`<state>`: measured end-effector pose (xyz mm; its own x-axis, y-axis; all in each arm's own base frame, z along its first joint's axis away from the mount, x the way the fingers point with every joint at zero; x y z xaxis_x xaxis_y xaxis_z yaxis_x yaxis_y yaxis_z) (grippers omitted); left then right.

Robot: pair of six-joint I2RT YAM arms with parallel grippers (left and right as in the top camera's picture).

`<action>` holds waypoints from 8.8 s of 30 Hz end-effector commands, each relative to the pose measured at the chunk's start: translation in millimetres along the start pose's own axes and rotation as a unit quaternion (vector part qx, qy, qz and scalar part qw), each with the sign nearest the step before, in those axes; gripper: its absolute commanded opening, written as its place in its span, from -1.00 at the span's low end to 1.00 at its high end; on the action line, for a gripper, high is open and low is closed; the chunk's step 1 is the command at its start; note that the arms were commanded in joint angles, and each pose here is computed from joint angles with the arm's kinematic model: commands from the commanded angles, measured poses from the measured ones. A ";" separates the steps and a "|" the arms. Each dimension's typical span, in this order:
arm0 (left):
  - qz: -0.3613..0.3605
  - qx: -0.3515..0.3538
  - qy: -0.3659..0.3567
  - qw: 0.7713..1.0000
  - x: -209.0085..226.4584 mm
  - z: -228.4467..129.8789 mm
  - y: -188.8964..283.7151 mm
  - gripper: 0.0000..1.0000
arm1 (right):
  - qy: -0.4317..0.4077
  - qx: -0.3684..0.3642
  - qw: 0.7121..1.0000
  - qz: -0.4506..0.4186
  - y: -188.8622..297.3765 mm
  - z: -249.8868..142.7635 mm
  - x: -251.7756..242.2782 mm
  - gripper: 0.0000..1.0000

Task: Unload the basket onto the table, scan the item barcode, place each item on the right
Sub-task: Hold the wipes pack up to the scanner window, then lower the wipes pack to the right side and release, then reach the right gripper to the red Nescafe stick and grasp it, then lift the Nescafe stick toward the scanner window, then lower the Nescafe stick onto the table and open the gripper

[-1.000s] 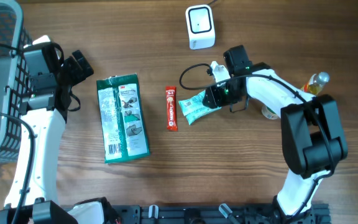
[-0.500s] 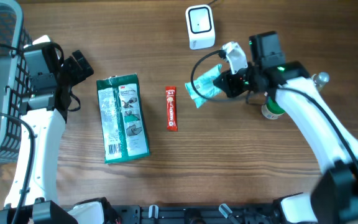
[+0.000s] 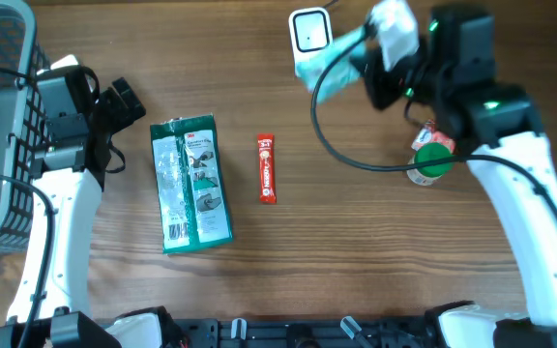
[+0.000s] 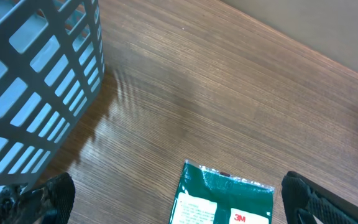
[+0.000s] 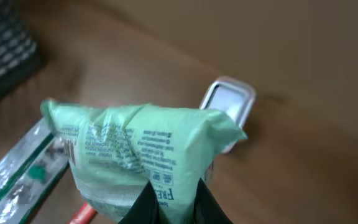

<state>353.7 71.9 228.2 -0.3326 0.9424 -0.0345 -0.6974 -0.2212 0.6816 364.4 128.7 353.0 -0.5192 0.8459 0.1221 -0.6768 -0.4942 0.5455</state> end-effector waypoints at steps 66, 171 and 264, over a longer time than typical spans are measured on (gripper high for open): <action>0.002 -0.012 -0.002 1.000 1.2 6.4 4.5 1.00 | 0.388 0.153 0.818 -0.396 -277.1 -90.3 -26.9 -0.91; 0.002 -0.012 -0.002 1.000 1.2 6.4 4.5 1.00 | -0.233 0.260 0.919 -0.181 -184.9 -242.6 153.5 -0.41; 0.002 -0.012 -0.002 1.000 1.2 6.4 4.5 1.00 | -0.163 0.336 0.923 -0.092 -139.7 -204.0 49.3 -0.38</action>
<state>353.8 72.0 228.3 -0.3326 0.9424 -0.0346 -0.6979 -0.2213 0.6811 321.7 207.1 107.9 -0.1606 0.9549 0.2497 -0.1344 -0.2718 0.9529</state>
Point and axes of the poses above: each gripper's point midway between its finger pads, its own y axis back along the fingers, its own x axis along the line the jaws close on, z = x × y, the point moved 6 cm from there along y, back along the fingers, and after that the axes turned 10 degrees about -y, right-handed, at the moved point
